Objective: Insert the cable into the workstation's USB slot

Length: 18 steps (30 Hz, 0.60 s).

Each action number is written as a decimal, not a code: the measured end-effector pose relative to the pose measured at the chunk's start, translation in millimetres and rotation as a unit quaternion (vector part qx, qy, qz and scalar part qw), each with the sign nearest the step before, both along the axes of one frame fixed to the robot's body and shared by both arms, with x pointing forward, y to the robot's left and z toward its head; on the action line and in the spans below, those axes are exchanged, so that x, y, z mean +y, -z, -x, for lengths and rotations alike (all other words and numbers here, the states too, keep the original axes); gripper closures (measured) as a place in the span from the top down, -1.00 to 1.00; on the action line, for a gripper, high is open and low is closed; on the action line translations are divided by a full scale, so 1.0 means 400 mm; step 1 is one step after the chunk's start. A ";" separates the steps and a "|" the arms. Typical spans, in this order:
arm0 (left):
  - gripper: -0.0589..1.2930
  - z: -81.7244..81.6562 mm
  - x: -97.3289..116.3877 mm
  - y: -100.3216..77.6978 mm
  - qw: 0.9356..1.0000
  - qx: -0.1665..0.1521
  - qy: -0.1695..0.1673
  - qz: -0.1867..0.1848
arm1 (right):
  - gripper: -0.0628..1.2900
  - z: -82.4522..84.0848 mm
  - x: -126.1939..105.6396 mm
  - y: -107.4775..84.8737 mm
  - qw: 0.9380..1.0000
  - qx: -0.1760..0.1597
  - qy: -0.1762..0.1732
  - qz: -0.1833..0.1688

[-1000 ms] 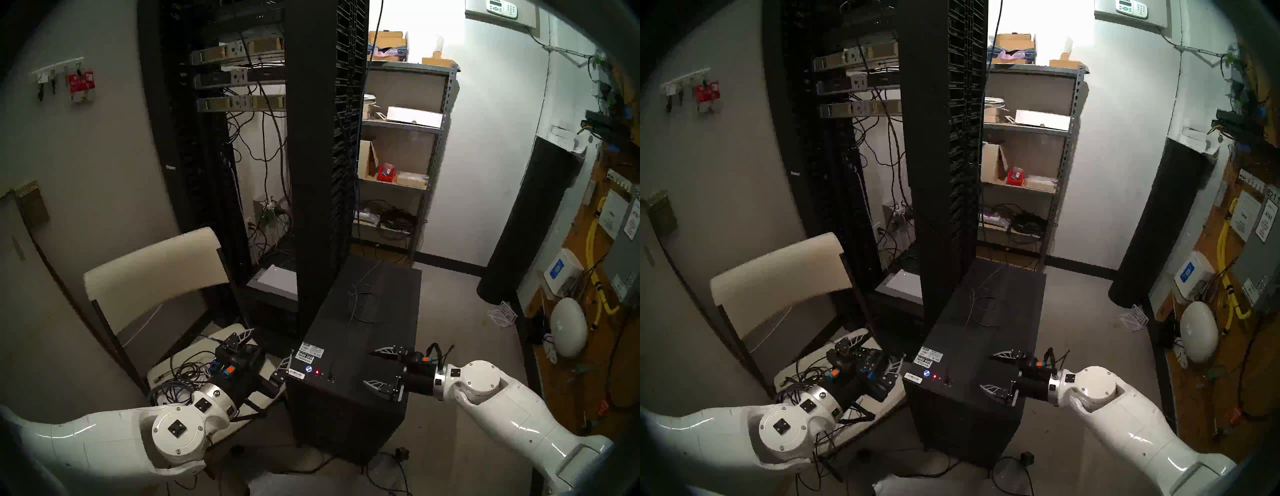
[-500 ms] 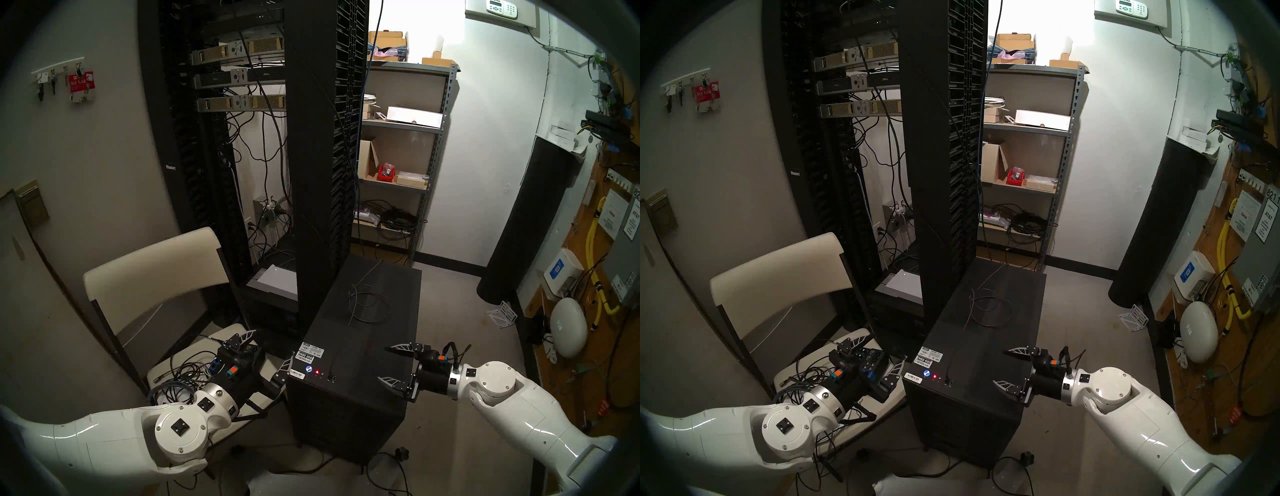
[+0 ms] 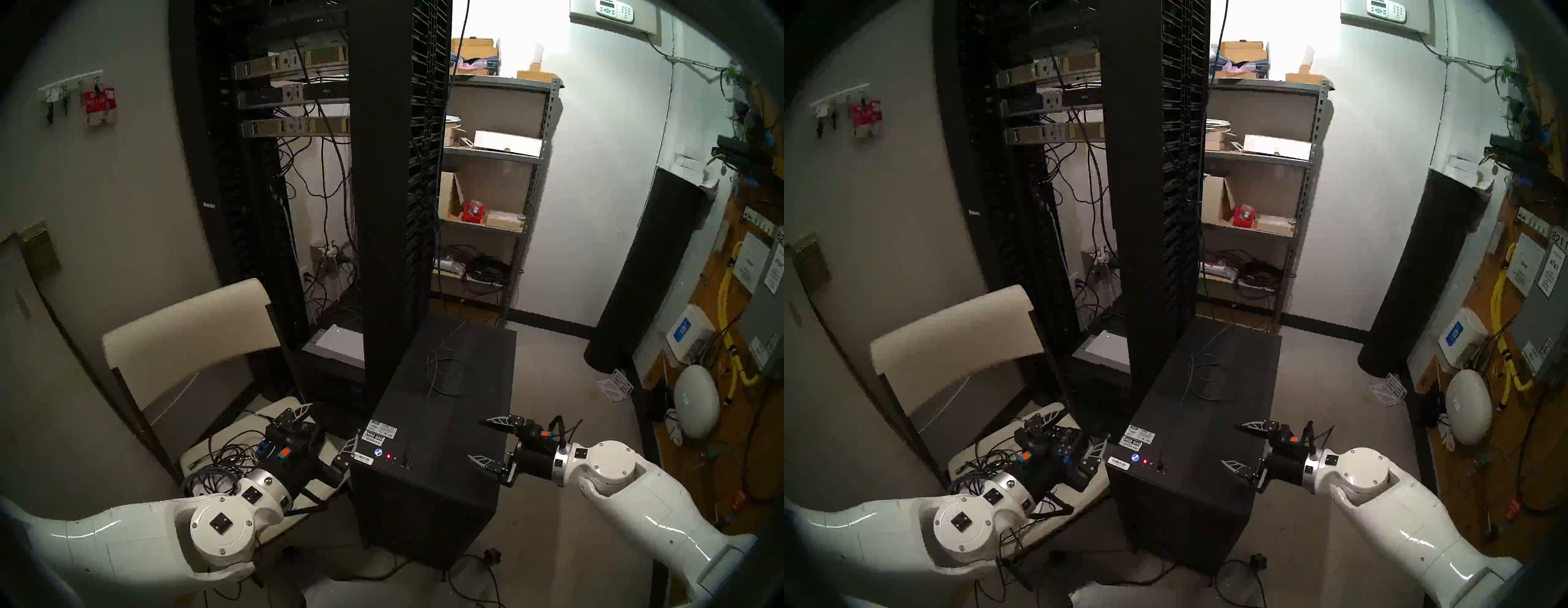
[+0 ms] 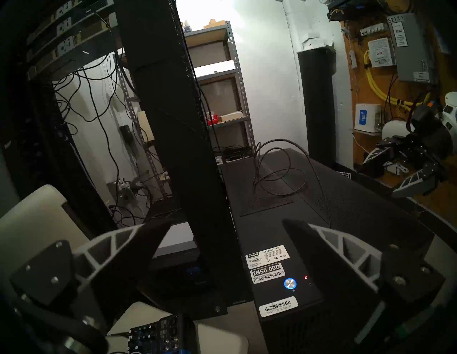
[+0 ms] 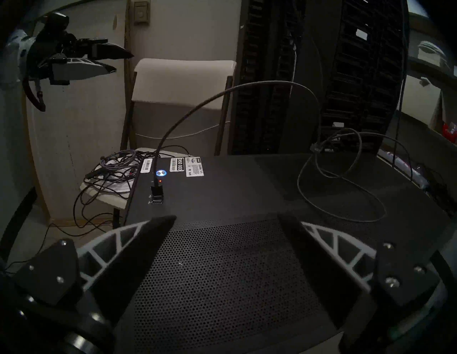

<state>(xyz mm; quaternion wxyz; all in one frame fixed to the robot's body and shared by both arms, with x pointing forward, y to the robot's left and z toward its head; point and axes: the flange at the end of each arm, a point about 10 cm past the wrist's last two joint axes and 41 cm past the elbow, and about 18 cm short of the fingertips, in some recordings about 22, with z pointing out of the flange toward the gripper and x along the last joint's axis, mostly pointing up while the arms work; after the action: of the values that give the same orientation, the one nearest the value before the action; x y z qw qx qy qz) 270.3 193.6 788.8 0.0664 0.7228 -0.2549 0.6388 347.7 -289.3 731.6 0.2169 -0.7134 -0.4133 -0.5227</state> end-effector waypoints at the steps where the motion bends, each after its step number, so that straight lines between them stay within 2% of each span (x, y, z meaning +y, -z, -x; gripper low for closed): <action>1: 0.96 0.000 0.000 0.000 1.000 0.000 0.000 0.000 | 0.85 0.000 0.000 0.000 1.000 0.000 0.000 0.000; 18: 0.96 -0.001 -0.001 -0.001 1.000 0.000 0.000 0.001 | 0.85 -0.002 -0.001 -0.004 1.000 -0.004 0.001 0.001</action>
<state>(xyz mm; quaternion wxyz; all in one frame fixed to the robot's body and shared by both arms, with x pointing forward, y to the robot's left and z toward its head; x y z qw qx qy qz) 270.5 193.4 789.0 0.0673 0.7228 -0.2541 0.6391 348.4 -289.8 733.1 0.2140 -0.7120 -0.4137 -0.5255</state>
